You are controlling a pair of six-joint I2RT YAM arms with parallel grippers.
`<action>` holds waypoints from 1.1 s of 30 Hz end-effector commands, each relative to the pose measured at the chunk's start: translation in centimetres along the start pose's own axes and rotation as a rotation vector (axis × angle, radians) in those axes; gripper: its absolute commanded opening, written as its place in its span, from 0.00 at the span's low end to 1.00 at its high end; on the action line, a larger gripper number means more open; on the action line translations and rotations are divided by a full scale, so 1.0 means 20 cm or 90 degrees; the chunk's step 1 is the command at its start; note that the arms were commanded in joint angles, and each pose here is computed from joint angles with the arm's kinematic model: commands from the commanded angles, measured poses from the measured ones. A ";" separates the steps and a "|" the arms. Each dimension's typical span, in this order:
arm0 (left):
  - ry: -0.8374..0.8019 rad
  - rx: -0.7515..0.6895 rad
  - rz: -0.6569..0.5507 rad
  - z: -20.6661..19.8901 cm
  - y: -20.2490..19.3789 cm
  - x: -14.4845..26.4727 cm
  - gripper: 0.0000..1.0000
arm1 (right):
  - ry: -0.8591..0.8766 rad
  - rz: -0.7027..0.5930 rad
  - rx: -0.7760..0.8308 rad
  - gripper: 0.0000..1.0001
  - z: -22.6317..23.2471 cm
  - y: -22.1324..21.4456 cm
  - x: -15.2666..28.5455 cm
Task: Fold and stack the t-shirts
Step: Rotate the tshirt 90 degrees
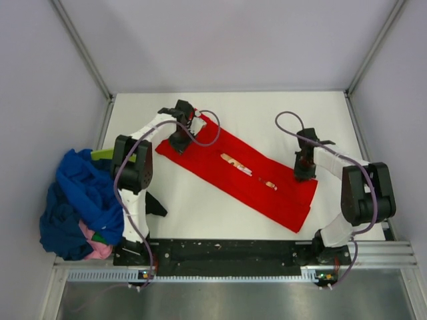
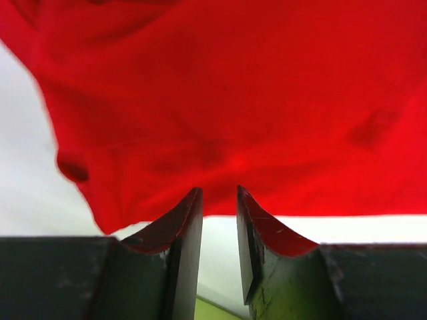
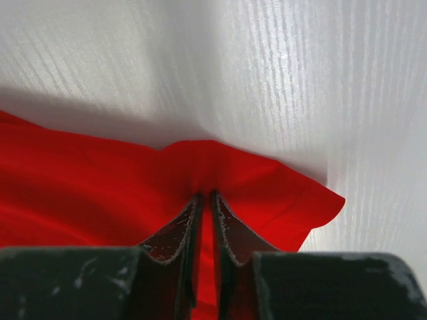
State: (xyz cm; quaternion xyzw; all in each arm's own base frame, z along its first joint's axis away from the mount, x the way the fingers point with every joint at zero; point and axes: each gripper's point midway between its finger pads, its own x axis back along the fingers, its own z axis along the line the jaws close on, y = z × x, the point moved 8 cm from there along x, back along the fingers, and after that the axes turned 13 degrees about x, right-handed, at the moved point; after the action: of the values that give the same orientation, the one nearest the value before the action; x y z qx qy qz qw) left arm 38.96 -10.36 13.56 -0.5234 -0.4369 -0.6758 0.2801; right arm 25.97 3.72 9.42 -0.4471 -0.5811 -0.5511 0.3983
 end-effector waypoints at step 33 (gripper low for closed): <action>-0.137 -0.284 -0.230 0.07 0.13 0.19 0.59 | 0.377 0.015 0.201 0.31 0.78 -0.20 0.48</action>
State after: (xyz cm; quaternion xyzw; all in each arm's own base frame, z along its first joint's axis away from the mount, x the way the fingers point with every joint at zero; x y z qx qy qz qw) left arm 42.03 -8.30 18.70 -0.5162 -0.4286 -0.7364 0.0868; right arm 18.08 20.70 14.35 -0.2168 -0.4911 -0.5267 0.6592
